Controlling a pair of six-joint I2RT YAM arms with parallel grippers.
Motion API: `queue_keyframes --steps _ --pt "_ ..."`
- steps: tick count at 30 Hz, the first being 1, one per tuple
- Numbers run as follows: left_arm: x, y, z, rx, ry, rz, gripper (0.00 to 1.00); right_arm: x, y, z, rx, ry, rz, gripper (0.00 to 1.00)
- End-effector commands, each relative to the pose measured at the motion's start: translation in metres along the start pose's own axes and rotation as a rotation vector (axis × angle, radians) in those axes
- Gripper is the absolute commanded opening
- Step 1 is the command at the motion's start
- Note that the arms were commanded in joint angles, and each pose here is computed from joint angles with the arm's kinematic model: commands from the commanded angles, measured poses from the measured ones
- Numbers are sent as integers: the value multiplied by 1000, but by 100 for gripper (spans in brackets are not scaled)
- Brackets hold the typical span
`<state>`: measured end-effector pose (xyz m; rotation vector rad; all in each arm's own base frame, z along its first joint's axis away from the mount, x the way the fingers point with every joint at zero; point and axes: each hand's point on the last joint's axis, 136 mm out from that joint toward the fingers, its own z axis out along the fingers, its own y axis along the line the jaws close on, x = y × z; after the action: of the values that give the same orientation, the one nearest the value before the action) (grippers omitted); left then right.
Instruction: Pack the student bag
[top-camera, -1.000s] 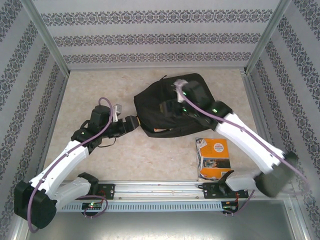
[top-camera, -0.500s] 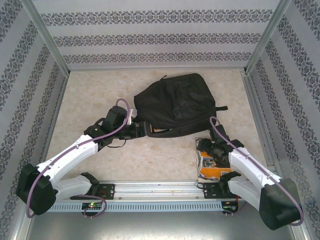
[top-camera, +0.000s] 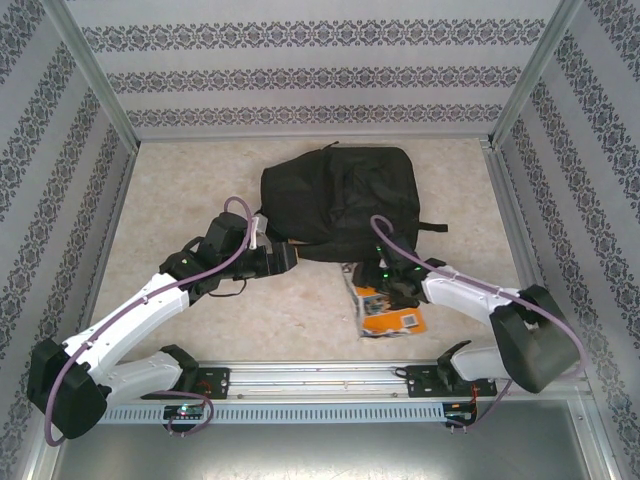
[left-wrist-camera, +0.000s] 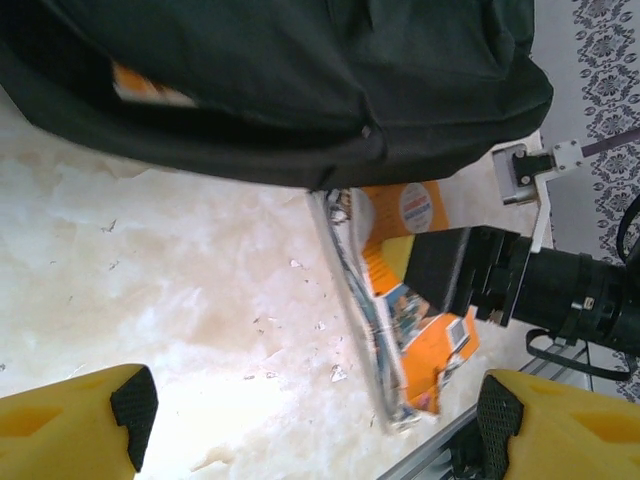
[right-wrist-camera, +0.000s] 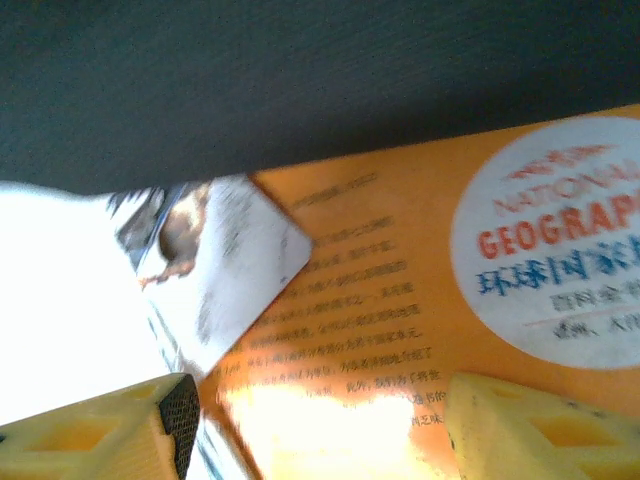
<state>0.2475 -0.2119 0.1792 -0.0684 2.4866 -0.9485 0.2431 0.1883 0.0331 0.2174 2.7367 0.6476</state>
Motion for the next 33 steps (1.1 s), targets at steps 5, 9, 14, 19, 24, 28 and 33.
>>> queue_keyframes --steps 5,9,14,19,24,28,33 --pt "4 4 5 -24 25 14 85 52 64 22 -128 202 -147 67" --pt "10 17 18 -59 42 -14 85 43 93 27 -191 209 -194 67" --pt "31 39 40 -85 103 -105 86 26 122 -13 -315 127 -257 68" --pt "59 40 71 -17 186 -197 86 3 47 -38 -184 36 -101 63" --pt "82 32 98 18 276 -214 85 7 -1 -36 -73 82 -75 63" --pt "86 32 105 25 307 -229 85 13 -12 -22 -42 152 -66 64" --pt "86 25 118 59 341 -219 85 24 -10 -3 -77 239 -70 64"
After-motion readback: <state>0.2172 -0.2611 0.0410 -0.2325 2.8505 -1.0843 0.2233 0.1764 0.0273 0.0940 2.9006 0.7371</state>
